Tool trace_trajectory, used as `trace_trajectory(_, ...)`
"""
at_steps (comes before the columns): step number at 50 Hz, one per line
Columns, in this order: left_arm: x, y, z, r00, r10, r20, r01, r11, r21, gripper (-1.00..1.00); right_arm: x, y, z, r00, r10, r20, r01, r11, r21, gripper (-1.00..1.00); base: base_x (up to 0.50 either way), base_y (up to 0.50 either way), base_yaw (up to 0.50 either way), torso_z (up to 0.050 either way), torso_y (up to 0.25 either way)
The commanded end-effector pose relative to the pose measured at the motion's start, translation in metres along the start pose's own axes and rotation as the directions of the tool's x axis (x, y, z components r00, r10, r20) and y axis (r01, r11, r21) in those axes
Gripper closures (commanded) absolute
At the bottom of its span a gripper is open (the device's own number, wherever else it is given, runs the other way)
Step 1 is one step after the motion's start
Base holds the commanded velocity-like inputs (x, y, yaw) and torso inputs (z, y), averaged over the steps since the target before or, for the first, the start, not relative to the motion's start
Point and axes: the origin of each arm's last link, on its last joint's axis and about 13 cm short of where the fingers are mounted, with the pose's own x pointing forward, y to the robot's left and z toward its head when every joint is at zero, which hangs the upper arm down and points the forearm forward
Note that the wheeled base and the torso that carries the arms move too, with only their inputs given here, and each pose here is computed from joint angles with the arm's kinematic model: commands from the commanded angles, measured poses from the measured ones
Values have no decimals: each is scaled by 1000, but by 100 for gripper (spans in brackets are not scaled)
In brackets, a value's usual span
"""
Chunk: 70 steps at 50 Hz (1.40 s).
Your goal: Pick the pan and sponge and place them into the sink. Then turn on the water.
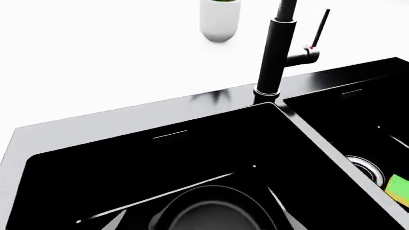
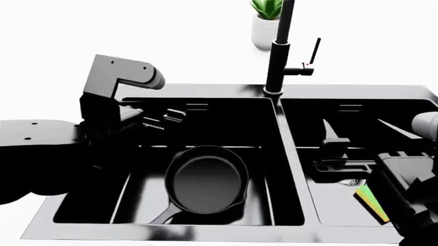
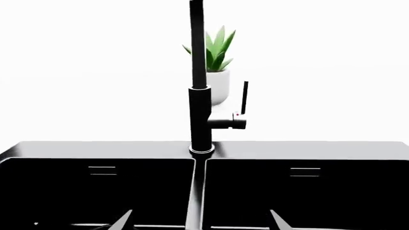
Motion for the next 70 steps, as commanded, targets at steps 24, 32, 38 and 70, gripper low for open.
trace_trajectory(24, -9, 3, 0, 996, 50, 79, -45, 997, -58, -100, 6, 1, -3, 1000, -7, -20, 7, 1000, 8, -100, 4, -377, 0, 0, 0)
trace_trajectory(32, -10, 6, 1, 995, 57, 79, -51, 995, -83, -100, 6, 1, -3, 1000, -22, -18, 22, 1000, 9, -100, 0, -16, 0, 0, 0)
trace_trajectory(38, -12, 6, 4, 994, 67, 89, -59, 995, -82, -100, 7, 1, -3, 999, -20, -27, 20, 1000, 15, -100, 57, -6, 0, 0, 0)
trace_trajectory(70, -8, 10, 1, 989, 116, 96, -106, 989, -104, -100, 10, 2, -5, 1000, -14, -28, 14, 1000, -2, -100, 219, -95, 0, 0, 0)
